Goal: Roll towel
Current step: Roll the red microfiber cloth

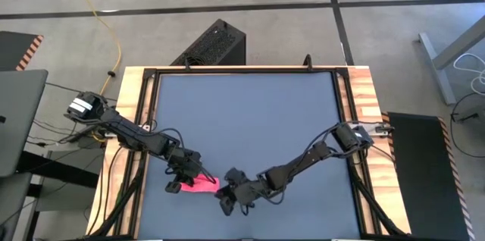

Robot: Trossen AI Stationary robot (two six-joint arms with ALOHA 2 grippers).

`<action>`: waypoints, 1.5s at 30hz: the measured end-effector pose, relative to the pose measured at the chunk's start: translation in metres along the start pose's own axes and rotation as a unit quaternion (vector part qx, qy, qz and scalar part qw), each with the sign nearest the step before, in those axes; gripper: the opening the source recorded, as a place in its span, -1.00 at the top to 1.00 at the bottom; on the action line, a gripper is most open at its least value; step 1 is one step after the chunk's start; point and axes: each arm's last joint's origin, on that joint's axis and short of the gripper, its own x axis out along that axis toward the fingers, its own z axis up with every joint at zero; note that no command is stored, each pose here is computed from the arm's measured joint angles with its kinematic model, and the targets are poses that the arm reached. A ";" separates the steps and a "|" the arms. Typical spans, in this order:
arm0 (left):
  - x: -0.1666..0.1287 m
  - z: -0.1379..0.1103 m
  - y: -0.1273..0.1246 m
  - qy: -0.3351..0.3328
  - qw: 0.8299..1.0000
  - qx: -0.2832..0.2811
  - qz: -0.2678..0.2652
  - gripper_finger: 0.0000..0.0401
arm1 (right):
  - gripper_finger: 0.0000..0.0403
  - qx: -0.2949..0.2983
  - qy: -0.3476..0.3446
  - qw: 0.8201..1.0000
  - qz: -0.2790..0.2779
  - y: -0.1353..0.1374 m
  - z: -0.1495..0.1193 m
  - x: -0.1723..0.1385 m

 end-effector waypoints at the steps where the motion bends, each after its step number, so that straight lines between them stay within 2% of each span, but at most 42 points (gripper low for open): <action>1: 0.000 0.000 0.001 -0.001 1.000 -0.001 -0.002 1.00 | 0.42 -0.023 -0.010 1.000 0.015 0.003 0.002 0.000; 3: -0.001 0.000 0.002 -0.001 1.000 -0.004 -0.004 1.00 | 0.42 -0.063 -0.029 0.997 0.031 0.008 0.005 -0.001; 11: -0.002 0.002 0.006 -0.005 1.000 -0.013 -0.014 1.00 | 0.38 -0.180 -0.054 0.982 0.026 0.005 0.013 0.002; 15: -0.004 0.002 0.008 -0.007 1.000 -0.020 -0.020 1.00 | 0.21 -0.237 -0.052 0.970 0.024 0.003 0.016 0.004; 18: -0.005 0.003 0.011 -0.009 0.999 -0.023 -0.020 1.00 | 0.04 -0.258 -0.025 0.965 0.044 0.000 0.019 0.006; 20: -0.005 0.003 0.012 -0.011 0.999 -0.026 -0.020 1.00 | -0.06 -0.282 -0.012 0.959 0.036 -0.004 0.020 0.007; 23: -0.007 0.004 0.015 -0.013 0.999 -0.031 -0.023 1.00 | -0.14 -0.320 -0.019 0.947 0.035 -0.005 0.022 0.008; 30: -0.010 0.005 0.021 -0.020 0.999 -0.041 -0.023 1.00 | -0.12 -0.383 -0.004 0.924 0.018 -0.011 0.025 0.010; 34: -0.012 0.006 0.025 -0.025 0.998 -0.049 -0.022 1.00 | -0.11 -0.395 -0.007 0.918 0.013 -0.014 0.030 0.011; 38: -0.014 0.006 0.029 -0.029 0.998 -0.053 -0.023 1.00 | -0.11 -0.424 0.004 0.906 -0.005 -0.020 0.032 0.012; 42: -0.015 0.007 0.032 -0.032 0.998 -0.055 -0.022 1.00 | -0.11 -0.431 0.001 0.902 -0.005 -0.021 0.034 0.013; 45: -0.016 0.007 0.033 -0.034 0.998 -0.057 -0.020 1.00 | -0.11 -0.433 0.007 0.901 -0.005 -0.028 0.026 0.020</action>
